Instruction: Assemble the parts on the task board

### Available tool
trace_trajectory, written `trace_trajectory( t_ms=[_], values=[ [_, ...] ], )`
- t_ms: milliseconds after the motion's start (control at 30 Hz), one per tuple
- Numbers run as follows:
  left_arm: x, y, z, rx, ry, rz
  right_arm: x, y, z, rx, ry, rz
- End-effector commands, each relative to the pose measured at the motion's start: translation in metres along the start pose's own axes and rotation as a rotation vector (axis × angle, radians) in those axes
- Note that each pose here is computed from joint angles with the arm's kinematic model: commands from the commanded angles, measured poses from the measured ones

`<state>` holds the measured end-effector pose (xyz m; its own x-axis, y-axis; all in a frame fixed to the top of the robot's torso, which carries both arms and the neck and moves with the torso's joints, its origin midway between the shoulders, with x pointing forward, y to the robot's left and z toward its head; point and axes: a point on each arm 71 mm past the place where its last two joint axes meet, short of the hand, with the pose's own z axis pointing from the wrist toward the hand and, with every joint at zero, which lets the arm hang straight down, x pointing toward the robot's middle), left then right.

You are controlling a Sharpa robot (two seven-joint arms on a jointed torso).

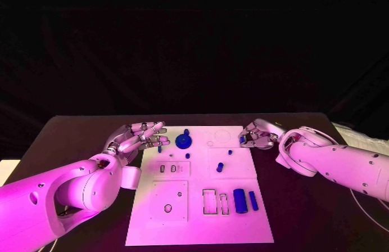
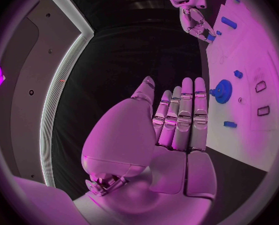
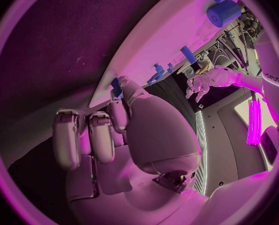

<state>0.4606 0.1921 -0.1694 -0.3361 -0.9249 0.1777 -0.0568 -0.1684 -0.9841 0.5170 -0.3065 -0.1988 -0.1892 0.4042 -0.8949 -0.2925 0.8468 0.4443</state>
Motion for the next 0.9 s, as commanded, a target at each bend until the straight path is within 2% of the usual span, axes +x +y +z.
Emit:
trace_trajectory(
  t_ms=[33,233,533,667,900],
  values=[
    [0.0021,-0.0006,0.0002,0.005,0.019,-0.009,-0.002,0.001,0.0,-0.008,-0.03,0.014],
    [0.0016,-0.0005,0.0002,0.004,0.017,-0.008,-0.006,0.003,0.0,0.0,-0.094,0.037],
    [0.0015,-0.0005,0.0,0.005,0.016,-0.009,-0.015,0.022,0.003,0.017,-0.118,0.048],
    [-0.0003,-0.0003,0.0002,0.002,0.01,-0.012,-0.01,0.045,0.006,0.002,-0.095,0.046],
    [-0.0051,0.0018,0.0011,-0.023,-0.01,-0.054,0.013,0.101,0.013,-0.076,-0.039,-0.002]
  ],
)
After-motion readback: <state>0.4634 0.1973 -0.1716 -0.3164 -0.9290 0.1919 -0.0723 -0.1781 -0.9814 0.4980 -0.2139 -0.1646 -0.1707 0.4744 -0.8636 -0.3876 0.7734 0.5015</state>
